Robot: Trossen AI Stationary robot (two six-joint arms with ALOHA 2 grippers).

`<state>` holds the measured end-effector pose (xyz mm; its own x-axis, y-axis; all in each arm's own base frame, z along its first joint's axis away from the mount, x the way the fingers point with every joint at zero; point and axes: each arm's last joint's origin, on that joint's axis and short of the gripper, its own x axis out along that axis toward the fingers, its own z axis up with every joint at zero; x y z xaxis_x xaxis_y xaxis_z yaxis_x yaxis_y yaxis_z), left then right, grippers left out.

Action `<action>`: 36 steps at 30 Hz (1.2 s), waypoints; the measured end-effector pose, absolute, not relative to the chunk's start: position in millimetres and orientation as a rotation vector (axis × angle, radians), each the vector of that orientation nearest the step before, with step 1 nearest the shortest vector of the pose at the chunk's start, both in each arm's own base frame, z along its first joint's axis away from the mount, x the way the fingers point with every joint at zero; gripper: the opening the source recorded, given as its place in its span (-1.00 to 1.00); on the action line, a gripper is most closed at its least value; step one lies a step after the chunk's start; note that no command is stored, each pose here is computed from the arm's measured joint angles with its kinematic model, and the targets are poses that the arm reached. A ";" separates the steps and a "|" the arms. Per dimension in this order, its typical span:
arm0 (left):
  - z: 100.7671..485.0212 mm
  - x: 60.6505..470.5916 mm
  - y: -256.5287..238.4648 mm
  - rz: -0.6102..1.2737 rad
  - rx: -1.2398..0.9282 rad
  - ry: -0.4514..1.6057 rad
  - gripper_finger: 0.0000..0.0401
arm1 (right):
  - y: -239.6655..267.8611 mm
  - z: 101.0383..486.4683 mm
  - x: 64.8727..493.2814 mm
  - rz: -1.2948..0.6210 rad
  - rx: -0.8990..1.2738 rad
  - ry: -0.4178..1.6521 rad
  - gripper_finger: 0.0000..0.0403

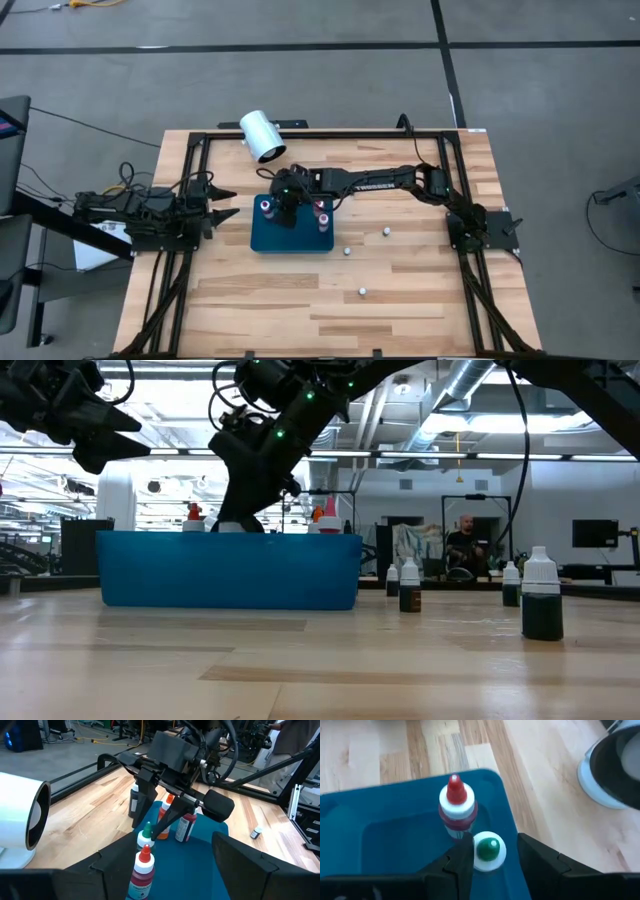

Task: Pick & Place food coloring
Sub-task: Put the large green food coloring bottle into the bin, then put the large black food coloring bottle into the bin

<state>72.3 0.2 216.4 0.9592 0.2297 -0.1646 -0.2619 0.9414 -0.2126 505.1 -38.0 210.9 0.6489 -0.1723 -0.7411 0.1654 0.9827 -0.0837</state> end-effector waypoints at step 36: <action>216.1 72.3 0.2 0.251 -0.244 0.142 0.24 | -66.2 340.0 395.1 -0.263 0.001 1.029 -0.37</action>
<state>72.3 0.2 216.1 0.9590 0.2280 -0.1685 -0.2621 0.9395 -0.2205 395.1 -66.2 340.0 0.4866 -0.2158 -0.8466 0.2170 0.9685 -0.1221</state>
